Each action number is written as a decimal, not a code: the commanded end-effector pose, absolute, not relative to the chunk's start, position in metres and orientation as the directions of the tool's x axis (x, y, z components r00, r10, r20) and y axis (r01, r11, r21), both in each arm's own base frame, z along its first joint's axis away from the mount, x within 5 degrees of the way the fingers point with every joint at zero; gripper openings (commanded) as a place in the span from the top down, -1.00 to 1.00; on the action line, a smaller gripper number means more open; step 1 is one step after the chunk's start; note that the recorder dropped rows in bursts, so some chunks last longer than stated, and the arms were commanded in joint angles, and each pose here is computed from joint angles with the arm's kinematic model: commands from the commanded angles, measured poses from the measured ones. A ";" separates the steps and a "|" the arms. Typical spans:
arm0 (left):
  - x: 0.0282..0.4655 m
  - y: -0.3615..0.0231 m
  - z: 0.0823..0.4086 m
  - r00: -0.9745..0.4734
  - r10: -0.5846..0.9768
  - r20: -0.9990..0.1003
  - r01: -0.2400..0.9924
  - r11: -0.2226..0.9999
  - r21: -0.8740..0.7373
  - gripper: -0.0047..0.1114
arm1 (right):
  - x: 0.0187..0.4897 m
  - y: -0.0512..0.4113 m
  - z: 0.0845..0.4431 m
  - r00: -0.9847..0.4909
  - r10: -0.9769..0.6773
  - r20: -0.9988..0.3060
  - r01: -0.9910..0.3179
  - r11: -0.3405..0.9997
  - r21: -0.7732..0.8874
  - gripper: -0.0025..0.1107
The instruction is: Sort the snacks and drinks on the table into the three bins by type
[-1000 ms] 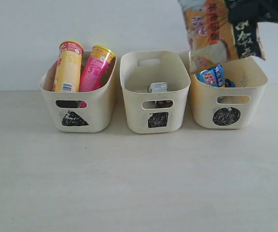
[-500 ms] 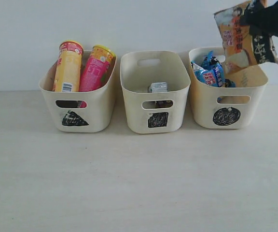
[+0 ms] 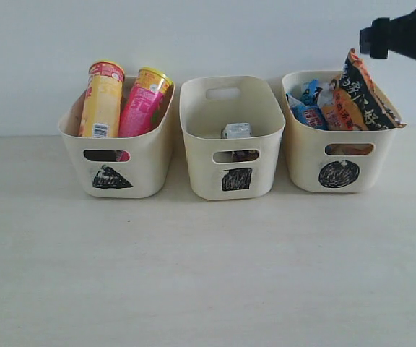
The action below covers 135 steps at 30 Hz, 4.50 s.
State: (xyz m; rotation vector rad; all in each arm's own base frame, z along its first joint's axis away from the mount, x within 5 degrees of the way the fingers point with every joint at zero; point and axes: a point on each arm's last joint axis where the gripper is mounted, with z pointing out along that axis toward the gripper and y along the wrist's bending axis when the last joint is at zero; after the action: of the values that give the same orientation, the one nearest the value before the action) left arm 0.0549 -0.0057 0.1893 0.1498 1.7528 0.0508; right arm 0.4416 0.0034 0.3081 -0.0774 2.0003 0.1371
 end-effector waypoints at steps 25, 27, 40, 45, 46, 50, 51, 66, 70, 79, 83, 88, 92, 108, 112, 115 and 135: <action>0.055 -0.006 0.189 -0.176 0.117 -0.977 0.069 0.992 0.106 0.84 | 0.181 -0.021 0.345 0.199 0.261 -0.944 0.147 0.945 0.292 0.96; 0.055 -0.006 0.189 -0.176 0.117 -0.977 0.069 0.992 0.106 0.84 | 0.169 -0.009 0.340 0.195 0.157 -0.968 0.044 0.985 0.169 0.96; 0.055 -0.006 0.189 -0.176 0.117 -0.977 0.069 0.992 0.106 0.84 | 0.117 -0.004 0.310 -0.054 0.158 -0.986 0.044 0.987 0.156 0.96; 0.055 -0.006 0.189 -0.176 0.117 -0.977 0.069 0.992 0.106 0.84 | 0.113 -0.006 0.292 -0.254 0.081 -0.964 0.077 0.995 0.063 0.96; 0.055 -0.006 0.189 -0.176 0.117 -0.977 0.069 0.992 0.106 0.84 | 0.112 -0.006 0.289 -0.284 0.083 -0.955 0.083 0.995 0.061 0.96; 0.055 -0.006 0.189 -0.176 0.117 -0.977 0.069 0.992 0.106 0.84 | 0.110 -0.007 0.284 -0.332 0.115 -0.936 0.099 0.991 0.087 0.96; 0.055 -0.006 0.189 -0.176 0.117 -0.977 0.069 0.992 0.106 0.84 | 0.110 -0.007 0.284 -0.332 0.115 -0.936 0.099 0.991 0.087 0.96; 0.055 -0.006 0.189 -0.176 0.117 -0.977 0.069 0.992 0.106 0.84 | 0.111 -0.007 0.284 -0.330 0.115 -0.937 0.099 0.991 0.087 0.96; 0.055 -0.006 0.189 -0.176 0.117 -0.977 0.069 0.992 0.106 0.84 | 0.111 -0.007 0.284 -0.330 0.115 -0.937 0.099 0.991 0.087 0.96; 0.055 -0.006 0.189 -0.176 0.117 -0.977 0.069 0.992 0.106 0.84 | 0.090 -0.007 0.292 -0.279 -0.068 -0.958 0.049 0.995 -0.085 0.96; 0.055 -0.006 0.189 -0.176 0.117 -0.977 0.069 0.992 0.106 0.84 | 0.082 -0.005 0.289 -0.173 -0.137 -0.975 0.037 0.989 -0.145 0.96; 0.055 -0.006 0.189 -0.176 0.117 -0.977 0.069 0.992 0.106 0.84 | 0.075 -0.003 0.256 -0.010 -0.120 -0.993 0.033 0.992 -0.120 0.96; 0.055 -0.006 0.189 -0.176 0.117 -0.977 0.069 0.992 0.106 0.84 | 0.068 -0.002 0.226 -0.019 -0.070 -0.997 0.032 0.997 -0.071 0.96; 0.055 -0.006 0.189 -0.176 0.117 -0.977 0.069 0.992 0.106 0.84 | 0.054 -0.004 0.183 -0.248 -0.114 -0.962 0.027 0.992 -0.124 0.96; 0.055 -0.006 0.189 -0.176 0.117 -0.977 0.069 0.992 0.106 0.84 | 0.054 -0.003 0.183 -0.247 -0.095 -0.964 0.016 0.995 -0.102 0.96; 0.055 -0.006 0.189 -0.176 0.117 -0.977 0.069 0.992 0.106 0.84 | 0.054 0.000 0.183 -0.243 -0.009 -0.970 0.009 1.000 -0.011 0.96; 0.055 -0.006 0.189 -0.176 0.117 -0.977 0.069 0.992 0.106 0.84 | 0.054 0.000 0.183 -0.243 -0.007 -0.970 0.009 1.000 -0.009 0.96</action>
State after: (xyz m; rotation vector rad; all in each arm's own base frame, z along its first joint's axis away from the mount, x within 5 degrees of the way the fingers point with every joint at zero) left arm 0.0549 -0.0057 0.1893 0.1498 1.7528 0.0508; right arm 0.0540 0.0000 0.1823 0.0009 1.8255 -0.0151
